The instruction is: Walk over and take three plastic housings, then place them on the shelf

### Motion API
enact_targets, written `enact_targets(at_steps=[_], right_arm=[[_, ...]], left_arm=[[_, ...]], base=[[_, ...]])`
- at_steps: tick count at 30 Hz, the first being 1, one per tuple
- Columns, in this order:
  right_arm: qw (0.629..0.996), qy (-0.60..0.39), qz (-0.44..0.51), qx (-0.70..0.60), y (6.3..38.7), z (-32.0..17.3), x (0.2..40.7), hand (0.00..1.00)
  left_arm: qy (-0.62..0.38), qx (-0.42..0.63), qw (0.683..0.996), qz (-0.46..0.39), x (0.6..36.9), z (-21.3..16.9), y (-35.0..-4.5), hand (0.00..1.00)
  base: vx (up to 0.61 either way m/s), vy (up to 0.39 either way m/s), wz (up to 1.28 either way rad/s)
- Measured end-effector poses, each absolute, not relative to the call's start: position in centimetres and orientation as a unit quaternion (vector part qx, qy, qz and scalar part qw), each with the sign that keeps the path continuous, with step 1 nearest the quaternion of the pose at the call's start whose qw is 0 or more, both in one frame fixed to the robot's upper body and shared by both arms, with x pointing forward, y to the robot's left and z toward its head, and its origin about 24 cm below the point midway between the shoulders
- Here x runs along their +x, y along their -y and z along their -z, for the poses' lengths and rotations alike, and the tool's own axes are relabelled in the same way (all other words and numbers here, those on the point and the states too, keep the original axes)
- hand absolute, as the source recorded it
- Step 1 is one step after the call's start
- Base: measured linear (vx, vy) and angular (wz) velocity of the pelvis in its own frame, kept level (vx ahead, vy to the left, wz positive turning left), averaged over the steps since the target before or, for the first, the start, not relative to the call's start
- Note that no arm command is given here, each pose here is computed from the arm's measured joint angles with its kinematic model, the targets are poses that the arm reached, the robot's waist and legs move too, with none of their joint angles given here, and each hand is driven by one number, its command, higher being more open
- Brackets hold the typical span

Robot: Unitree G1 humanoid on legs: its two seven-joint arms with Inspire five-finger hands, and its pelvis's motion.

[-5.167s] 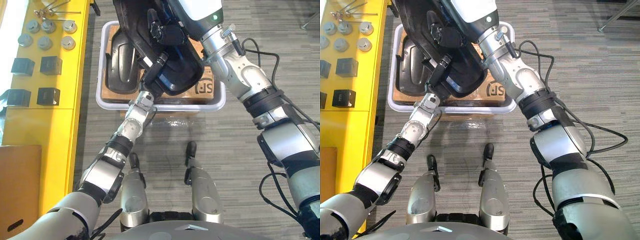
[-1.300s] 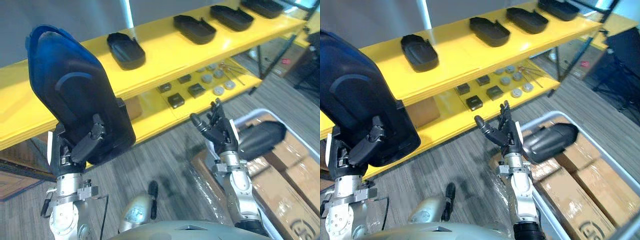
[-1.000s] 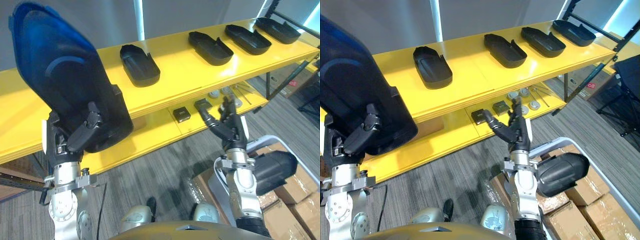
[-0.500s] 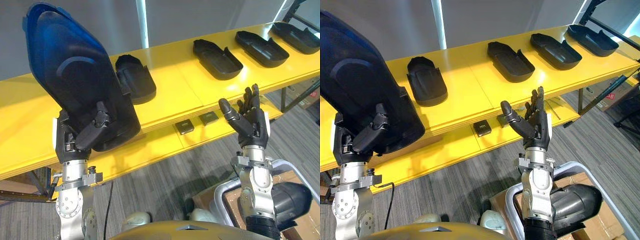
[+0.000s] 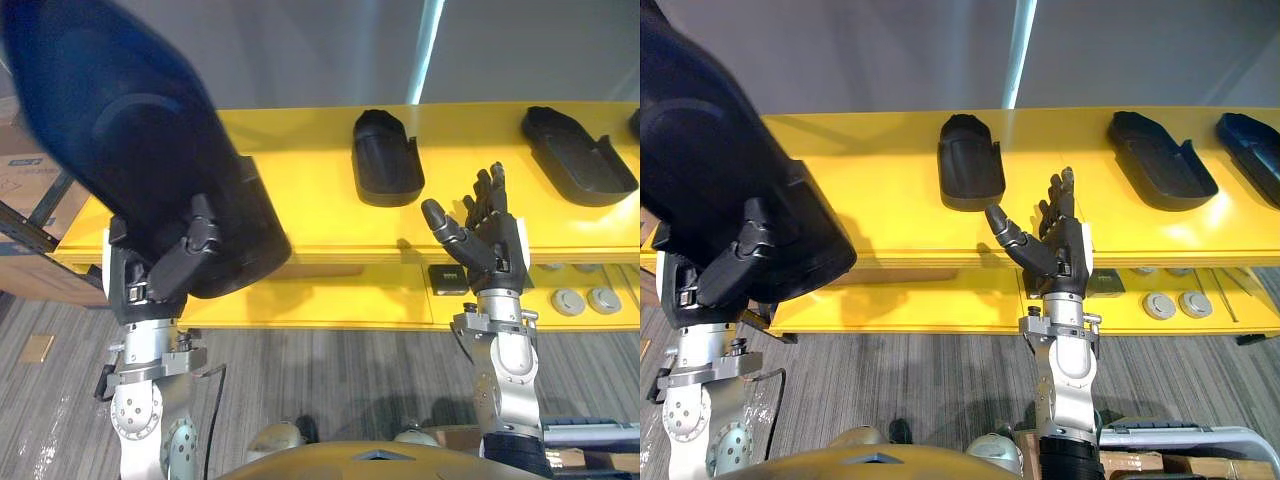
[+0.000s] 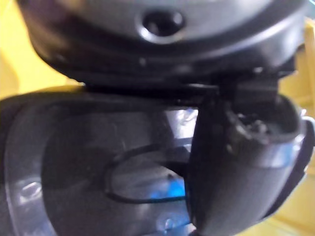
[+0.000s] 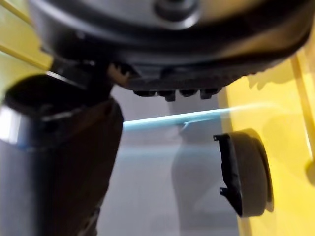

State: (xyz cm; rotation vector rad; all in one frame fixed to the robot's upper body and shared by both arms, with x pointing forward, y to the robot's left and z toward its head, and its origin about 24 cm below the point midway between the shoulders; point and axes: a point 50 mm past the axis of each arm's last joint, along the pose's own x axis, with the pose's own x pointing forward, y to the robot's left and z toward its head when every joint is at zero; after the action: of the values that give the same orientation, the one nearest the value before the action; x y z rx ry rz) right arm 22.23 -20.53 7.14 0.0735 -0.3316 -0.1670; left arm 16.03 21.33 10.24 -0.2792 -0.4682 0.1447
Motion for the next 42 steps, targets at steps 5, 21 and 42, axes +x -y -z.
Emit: enact_targets(at_steps=[5,21,42], right_arm=[[0.983,0.147,0.099,0.052,21.0,-6.1,21.5,1.0],[0.986,0.157,0.027,0.054,18.2,-6.2,22.7,1.0],[0.963,0.267,0.027,0.037,18.0,-10.8,21.9,1.0]], left_arm=[[0.184,-0.159,0.968,-0.068,15.7,-8.5,-20.8,0.0],[0.137,-0.114,0.98,-0.085,16.6,-7.1,-21.4,0.0],[0.097,-0.062,0.98,-0.163,17.7,-7.7,-22.6,0.0]], base=[[-0.08,-0.015,-0.24],[0.07,0.246,-0.41],[0.01,-0.034,0.05]])
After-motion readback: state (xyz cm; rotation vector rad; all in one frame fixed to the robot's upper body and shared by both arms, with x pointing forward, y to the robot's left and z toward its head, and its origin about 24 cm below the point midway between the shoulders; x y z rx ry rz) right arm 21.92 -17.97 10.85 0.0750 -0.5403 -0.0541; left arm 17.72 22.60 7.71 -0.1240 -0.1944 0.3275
